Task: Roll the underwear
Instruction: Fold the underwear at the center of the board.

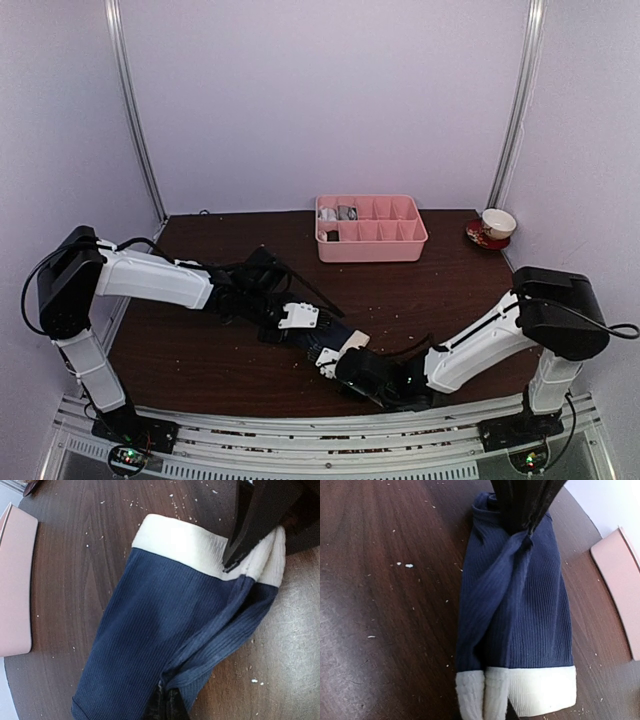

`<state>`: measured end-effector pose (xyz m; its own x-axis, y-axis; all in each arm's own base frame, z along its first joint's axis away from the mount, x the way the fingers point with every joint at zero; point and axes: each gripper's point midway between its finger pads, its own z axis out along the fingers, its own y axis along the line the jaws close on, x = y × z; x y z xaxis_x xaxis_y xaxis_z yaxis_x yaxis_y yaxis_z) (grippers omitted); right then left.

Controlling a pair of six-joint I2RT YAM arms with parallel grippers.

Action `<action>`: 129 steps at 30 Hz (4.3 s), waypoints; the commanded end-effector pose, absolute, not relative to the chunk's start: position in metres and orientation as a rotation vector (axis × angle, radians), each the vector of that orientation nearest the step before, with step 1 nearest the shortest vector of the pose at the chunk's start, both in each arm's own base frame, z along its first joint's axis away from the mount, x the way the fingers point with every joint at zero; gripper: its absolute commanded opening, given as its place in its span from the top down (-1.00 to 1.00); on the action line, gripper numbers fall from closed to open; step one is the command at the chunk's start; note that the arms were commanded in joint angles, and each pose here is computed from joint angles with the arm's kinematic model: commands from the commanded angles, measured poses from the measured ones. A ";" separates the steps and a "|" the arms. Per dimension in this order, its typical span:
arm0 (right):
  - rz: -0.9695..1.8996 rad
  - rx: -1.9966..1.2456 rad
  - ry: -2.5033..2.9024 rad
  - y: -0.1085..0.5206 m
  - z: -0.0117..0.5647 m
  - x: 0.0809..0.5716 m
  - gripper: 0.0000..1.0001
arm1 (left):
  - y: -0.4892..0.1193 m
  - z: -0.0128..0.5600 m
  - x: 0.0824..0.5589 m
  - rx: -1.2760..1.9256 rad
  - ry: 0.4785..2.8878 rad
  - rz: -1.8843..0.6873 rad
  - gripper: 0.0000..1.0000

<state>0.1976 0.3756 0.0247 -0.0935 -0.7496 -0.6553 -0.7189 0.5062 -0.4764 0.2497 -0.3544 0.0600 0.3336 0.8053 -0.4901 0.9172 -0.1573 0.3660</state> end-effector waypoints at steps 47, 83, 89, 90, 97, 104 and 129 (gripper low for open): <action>0.968 -0.571 2.555 0.335 -0.020 0.190 1.00 | -0.352 0.101 0.279 1.894 1.492 -0.368 -0.96; 1.229 -0.278 2.602 0.320 -0.030 0.190 1.00 | -0.344 0.023 0.344 1.856 1.818 -0.408 0.20; 1.231 -0.278 2.604 0.320 -0.026 0.190 1.00 | -0.337 0.016 0.358 1.793 1.869 -0.302 0.21; 1.220 -0.276 2.607 0.320 -0.026 0.191 0.96 | -0.336 0.014 0.359 1.792 1.877 -0.295 0.21; 1.210 -0.320 2.541 0.326 -0.003 0.201 0.64 | -0.334 0.008 0.356 1.808 1.881 -0.297 0.30; 1.166 -0.359 2.496 0.330 0.014 0.211 0.60 | -0.335 0.009 0.353 1.821 1.873 -0.312 0.32; 1.087 -0.351 2.350 0.336 0.065 0.241 0.49 | -0.334 0.008 0.349 1.842 1.867 -0.329 0.40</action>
